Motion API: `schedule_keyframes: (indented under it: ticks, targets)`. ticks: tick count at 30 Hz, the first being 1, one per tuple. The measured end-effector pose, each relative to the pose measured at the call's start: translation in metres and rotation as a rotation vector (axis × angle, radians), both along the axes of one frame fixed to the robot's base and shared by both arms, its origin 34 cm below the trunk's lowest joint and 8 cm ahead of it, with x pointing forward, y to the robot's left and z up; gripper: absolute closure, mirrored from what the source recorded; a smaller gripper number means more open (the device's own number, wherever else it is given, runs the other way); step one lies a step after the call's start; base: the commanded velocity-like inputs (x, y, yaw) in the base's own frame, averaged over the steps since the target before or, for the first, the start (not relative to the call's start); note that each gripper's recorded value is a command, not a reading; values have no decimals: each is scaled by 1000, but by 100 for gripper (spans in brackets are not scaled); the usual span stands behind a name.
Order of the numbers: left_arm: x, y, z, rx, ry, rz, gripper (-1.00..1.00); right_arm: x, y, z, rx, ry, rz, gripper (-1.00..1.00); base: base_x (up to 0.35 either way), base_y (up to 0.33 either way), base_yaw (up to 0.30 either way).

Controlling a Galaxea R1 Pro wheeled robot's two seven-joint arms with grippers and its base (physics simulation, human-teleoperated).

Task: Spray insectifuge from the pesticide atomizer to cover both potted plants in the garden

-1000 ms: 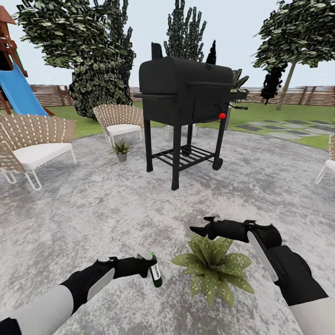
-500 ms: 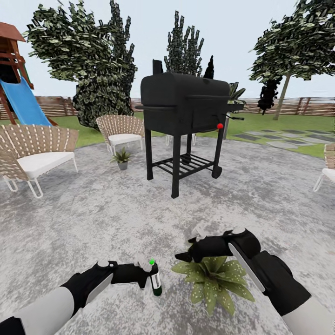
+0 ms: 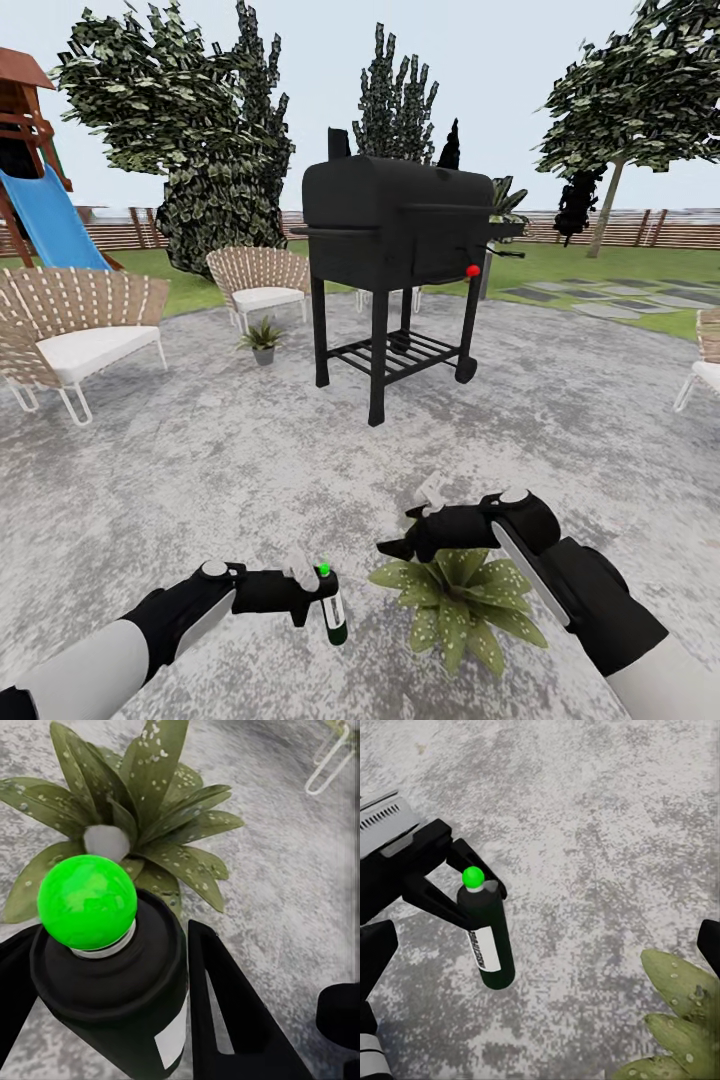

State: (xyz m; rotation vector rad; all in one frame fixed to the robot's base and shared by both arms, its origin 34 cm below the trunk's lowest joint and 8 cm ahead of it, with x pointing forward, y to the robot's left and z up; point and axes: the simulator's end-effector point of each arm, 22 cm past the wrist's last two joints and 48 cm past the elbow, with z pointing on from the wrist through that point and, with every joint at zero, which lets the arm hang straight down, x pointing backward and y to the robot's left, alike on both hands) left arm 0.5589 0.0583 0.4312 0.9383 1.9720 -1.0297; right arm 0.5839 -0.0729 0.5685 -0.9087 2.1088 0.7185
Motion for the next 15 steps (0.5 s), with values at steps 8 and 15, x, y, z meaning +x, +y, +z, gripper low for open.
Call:
schedule_keyframes:
  ticks: [8,15]
  targets:
    - [-7,-4,4,-21,10,-31,100,0,1,-2,-2,-1,0,-100,0,0,0]
    - [-21,-14,33,-141,29,-121,100,-23,39,-12,-7,15,87,-100,0,0,0]
